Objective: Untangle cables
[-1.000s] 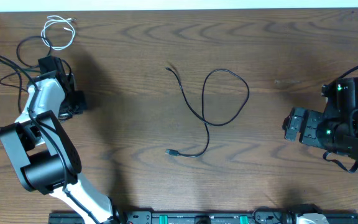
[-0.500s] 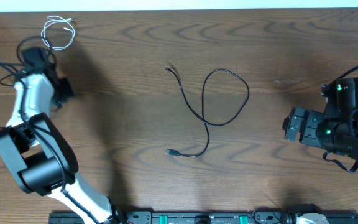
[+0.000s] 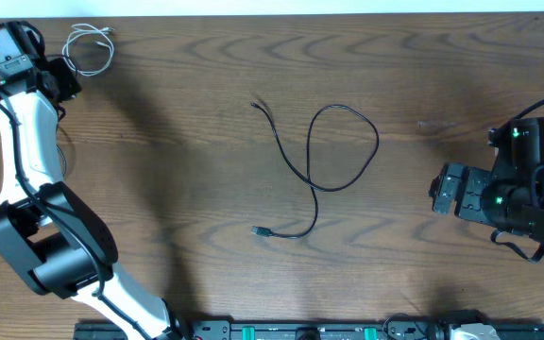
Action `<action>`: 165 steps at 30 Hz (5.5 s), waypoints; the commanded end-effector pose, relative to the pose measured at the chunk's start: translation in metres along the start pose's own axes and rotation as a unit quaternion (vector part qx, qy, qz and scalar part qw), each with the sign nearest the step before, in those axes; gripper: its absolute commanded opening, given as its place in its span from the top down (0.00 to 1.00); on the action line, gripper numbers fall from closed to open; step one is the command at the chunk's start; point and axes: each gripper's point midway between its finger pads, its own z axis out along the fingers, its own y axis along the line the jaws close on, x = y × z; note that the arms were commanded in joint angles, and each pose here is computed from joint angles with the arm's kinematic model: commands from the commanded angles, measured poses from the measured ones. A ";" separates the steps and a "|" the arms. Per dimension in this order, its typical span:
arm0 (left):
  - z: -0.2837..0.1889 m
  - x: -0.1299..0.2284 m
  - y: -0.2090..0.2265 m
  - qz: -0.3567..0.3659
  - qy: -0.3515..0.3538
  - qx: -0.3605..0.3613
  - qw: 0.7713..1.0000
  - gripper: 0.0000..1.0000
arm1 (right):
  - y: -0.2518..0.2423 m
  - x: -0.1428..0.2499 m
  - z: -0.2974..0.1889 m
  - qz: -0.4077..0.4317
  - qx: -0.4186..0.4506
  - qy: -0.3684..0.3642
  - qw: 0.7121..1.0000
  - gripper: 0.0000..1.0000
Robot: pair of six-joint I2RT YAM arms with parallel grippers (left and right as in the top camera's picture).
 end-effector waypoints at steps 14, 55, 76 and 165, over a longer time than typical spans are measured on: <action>0.071 0.060 0.061 -0.046 0.091 -0.066 0.993 0.05 | -0.002 -0.001 -0.001 0.006 0.003 -0.002 1.000 0.01; -0.241 0.340 -0.290 0.221 0.370 0.272 0.860 0.03 | -0.002 -0.001 -0.001 0.006 0.003 -0.002 1.000 0.01; -0.270 0.335 -0.335 0.270 0.342 0.342 0.833 0.03 | -0.002 -0.001 -0.001 0.006 0.003 -0.003 1.000 0.01; -0.153 0.460 -0.371 0.496 0.283 0.264 0.778 0.62 | -0.002 -0.001 -0.001 0.006 0.003 -0.002 1.000 0.01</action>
